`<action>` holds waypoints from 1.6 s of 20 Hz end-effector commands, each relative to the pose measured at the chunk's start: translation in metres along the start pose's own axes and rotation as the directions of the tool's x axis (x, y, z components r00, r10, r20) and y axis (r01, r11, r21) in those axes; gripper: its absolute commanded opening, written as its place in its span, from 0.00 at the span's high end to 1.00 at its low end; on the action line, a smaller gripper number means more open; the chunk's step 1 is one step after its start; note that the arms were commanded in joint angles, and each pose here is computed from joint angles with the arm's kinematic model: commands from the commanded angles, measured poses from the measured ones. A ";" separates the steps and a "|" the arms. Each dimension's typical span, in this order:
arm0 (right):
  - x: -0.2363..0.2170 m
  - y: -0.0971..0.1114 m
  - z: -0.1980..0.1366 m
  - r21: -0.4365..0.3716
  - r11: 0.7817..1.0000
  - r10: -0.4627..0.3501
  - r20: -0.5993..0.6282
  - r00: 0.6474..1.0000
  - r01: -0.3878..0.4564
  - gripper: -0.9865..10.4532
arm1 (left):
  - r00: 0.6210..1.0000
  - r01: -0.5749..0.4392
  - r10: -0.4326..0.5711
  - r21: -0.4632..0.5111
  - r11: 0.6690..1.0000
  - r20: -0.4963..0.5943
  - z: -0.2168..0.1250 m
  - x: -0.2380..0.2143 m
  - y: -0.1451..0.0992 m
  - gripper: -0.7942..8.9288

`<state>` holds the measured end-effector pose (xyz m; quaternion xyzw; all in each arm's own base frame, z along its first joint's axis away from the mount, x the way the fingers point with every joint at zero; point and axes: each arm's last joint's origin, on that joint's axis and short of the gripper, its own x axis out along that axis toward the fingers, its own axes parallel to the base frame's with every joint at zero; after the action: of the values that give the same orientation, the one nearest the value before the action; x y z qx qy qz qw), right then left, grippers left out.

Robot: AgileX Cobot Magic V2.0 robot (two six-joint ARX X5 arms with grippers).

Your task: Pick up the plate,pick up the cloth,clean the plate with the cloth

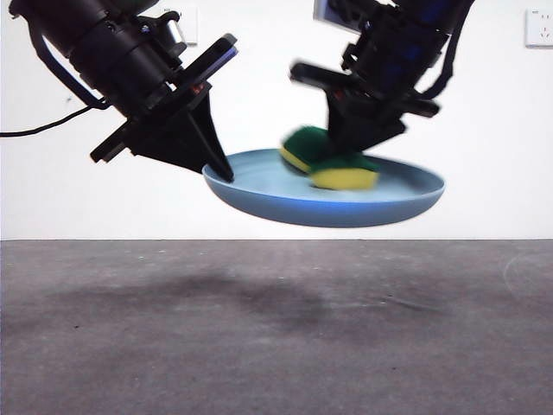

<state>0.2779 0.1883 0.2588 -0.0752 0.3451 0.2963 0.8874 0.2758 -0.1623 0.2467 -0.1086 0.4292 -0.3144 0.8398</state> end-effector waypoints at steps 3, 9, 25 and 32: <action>0.006 0.029 -0.013 0.028 0.983 0.184 -0.103 0.978 -0.182 0.93 | 0.987 0.032 -0.030 -0.015 0.999 0.159 0.015 -0.002 -0.007 0.93; -0.003 0.017 -0.042 -0.115 0.971 -0.237 -0.381 0.894 0.208 0.93 | 0.991 0.039 -0.031 -0.058 0.998 0.132 0.015 -0.005 0.005 0.93; -0.005 0.016 -0.005 0.052 0.992 0.117 -0.036 0.992 -0.116 0.92 | 0.999 -0.024 0.024 0.018 1.000 0.026 0.002 -0.001 0.002 0.93; -0.033 0.014 -0.021 0.068 0.994 0.094 -0.222 0.971 -0.081 0.92 | 0.929 -0.366 0.357 0.107 0.924 0.100 0.005 -0.006 0.021 0.93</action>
<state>0.2418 0.1785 0.2610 -0.0708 0.4652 0.3110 0.8257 0.2849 -0.1443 0.2435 -0.0170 0.3982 -0.1819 0.8989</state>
